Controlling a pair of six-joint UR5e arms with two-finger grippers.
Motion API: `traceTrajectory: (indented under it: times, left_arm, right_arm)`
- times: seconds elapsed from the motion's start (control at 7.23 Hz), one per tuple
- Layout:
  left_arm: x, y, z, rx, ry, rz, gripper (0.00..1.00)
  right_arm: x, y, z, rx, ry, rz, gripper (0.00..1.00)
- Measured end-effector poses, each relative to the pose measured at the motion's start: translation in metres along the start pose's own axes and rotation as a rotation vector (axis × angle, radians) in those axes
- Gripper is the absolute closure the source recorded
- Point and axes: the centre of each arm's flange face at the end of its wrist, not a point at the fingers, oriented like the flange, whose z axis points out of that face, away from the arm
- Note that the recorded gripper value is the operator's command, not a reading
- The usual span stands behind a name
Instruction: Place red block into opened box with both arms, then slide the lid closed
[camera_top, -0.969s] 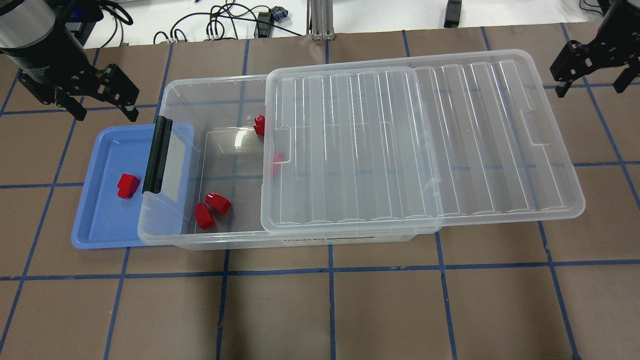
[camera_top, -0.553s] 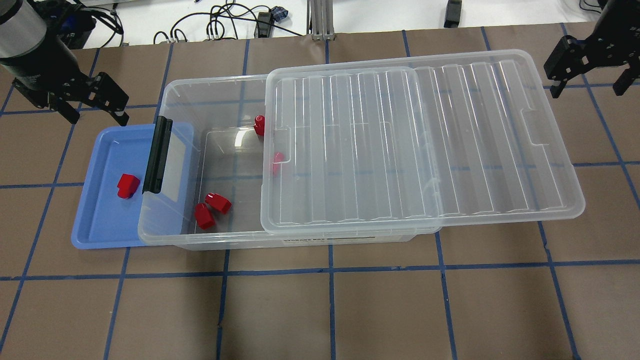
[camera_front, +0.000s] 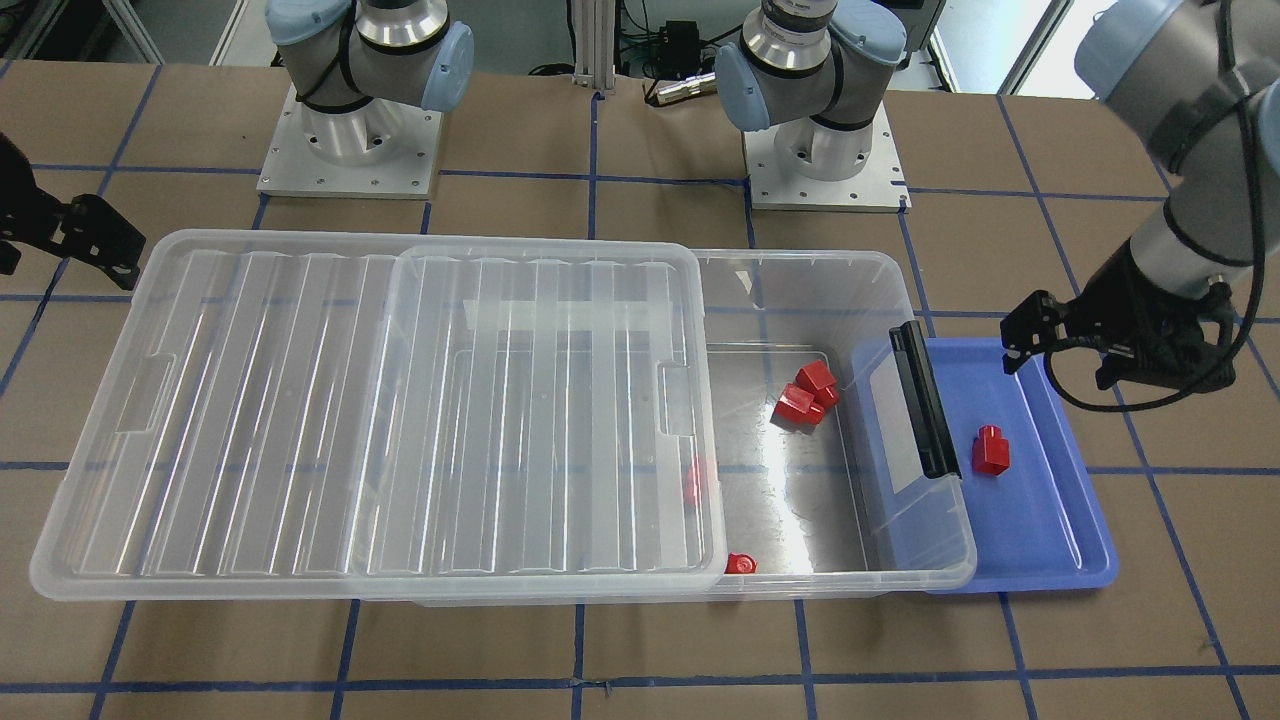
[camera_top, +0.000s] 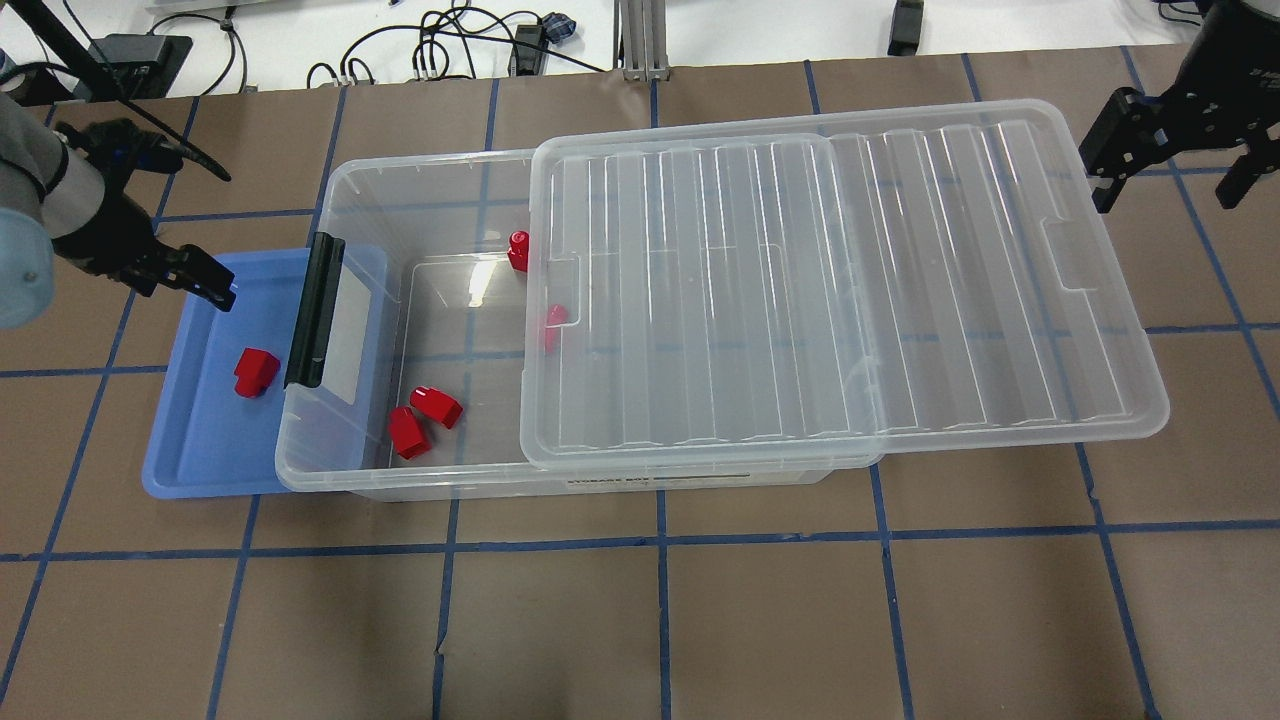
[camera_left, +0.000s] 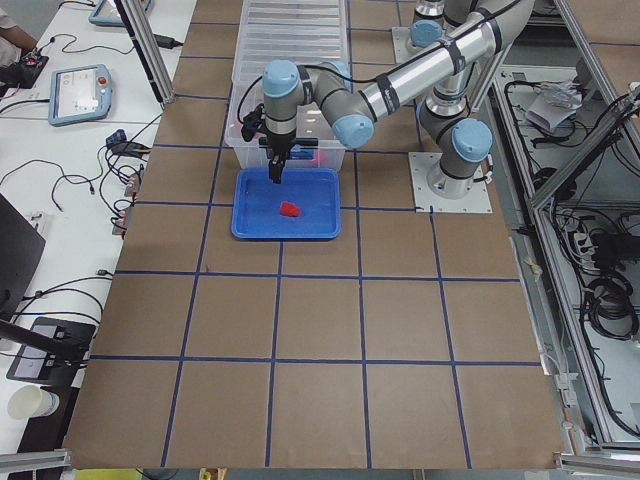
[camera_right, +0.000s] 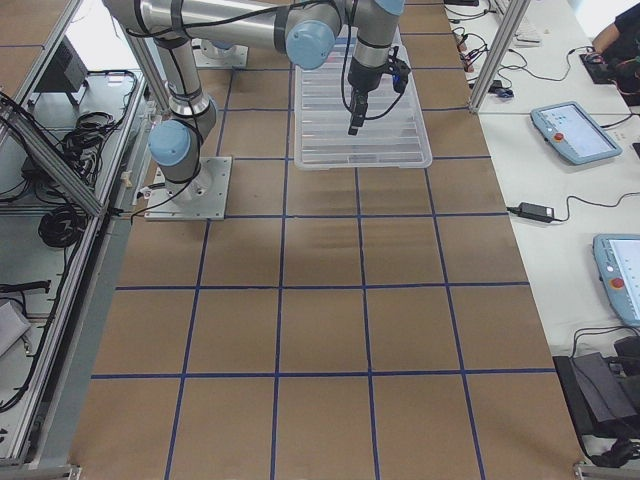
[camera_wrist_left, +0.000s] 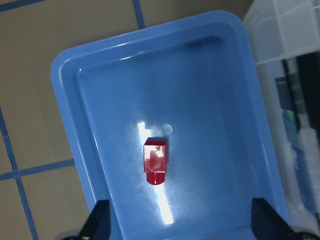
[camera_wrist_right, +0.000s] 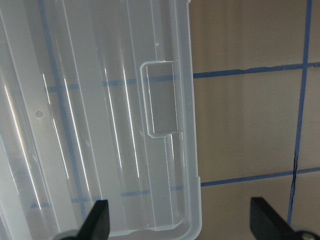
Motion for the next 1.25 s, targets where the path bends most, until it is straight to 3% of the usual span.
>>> traceTrajectory:
  times: [0.55, 0.69, 0.83, 1.25]
  left_arm:
    - [-0.011, 0.012, 0.092, -0.039, 0.034, 0.047, 0.0]
    - [-0.012, 0.011, 0.107, -0.051, 0.045, 0.046, 0.08]
    - [-0.013, 0.01, 0.12, -0.062, 0.054, 0.045, 0.19]
    - [-0.016, 0.008, 0.139, -0.078, 0.066, 0.04, 0.85]
  right_arm:
    - [0.001, -0.003, 0.003, -0.003, -0.006, -0.002, 0.0]
    - [0.001, -0.004, 0.004, -0.002, -0.006, -0.001, 0.0]
    - [0.001, -0.004, 0.004, -0.002, -0.006, 0.002, 0.0]
    - [0.002, -0.004, 0.004, -0.002, 0.002, 0.012, 0.0]
